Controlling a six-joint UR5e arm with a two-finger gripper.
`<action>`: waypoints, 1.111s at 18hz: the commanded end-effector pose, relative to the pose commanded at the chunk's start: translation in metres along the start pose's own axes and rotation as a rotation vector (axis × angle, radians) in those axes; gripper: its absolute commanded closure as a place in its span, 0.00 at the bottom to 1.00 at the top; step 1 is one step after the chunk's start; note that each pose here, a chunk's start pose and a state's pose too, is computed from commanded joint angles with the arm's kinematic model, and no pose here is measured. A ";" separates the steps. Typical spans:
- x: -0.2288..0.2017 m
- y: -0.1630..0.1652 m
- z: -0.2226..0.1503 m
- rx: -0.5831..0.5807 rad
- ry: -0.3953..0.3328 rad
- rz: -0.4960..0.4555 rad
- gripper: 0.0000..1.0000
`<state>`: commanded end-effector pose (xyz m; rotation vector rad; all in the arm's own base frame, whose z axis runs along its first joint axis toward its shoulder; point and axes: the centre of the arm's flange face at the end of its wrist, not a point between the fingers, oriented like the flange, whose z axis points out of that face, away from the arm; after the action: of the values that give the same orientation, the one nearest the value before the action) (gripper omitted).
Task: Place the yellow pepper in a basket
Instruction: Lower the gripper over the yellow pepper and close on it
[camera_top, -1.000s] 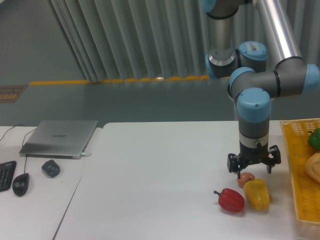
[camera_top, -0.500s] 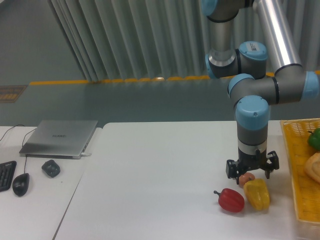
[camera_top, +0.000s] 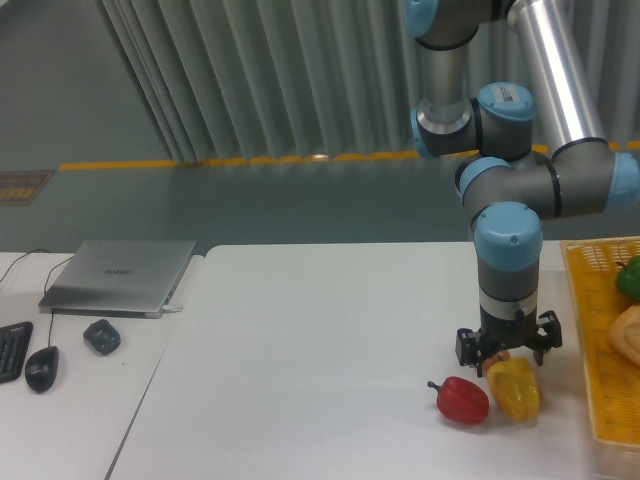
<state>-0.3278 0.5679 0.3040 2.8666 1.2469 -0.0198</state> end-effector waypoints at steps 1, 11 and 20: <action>0.000 -0.001 0.003 -0.005 0.000 0.002 0.00; -0.003 -0.006 0.015 -0.001 -0.037 0.002 0.00; -0.002 -0.008 0.023 -0.013 -0.040 0.004 0.12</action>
<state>-0.3348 0.5716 0.2807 2.8427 1.2302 -0.0681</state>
